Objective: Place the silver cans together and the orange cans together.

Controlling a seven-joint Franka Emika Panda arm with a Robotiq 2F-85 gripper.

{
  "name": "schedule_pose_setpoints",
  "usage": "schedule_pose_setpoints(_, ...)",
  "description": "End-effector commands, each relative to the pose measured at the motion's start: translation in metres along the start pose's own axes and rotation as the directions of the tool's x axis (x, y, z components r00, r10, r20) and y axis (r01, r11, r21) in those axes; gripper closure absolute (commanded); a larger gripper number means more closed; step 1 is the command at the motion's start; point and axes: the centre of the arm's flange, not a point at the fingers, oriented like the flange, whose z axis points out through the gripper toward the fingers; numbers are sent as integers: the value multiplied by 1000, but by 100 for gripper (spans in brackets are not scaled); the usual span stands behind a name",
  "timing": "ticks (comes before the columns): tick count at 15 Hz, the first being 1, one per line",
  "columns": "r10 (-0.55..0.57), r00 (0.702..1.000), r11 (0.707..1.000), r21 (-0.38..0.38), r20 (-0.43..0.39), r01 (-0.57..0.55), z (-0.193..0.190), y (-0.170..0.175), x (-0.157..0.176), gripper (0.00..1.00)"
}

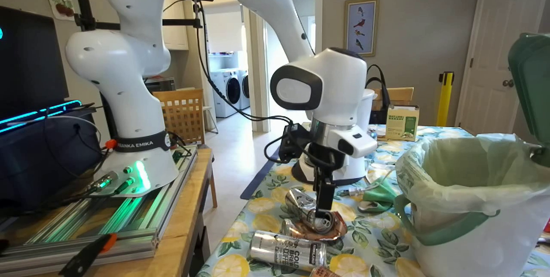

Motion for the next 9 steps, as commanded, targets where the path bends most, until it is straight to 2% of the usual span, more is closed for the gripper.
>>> schedule_pose_setpoints(1, -45, 998, 999, 25, -42, 46, 9, 1, 1, 0)
schedule_pose_setpoints(9, -97, 994, 994, 40, -50, 99, 13, -10, 6, 0)
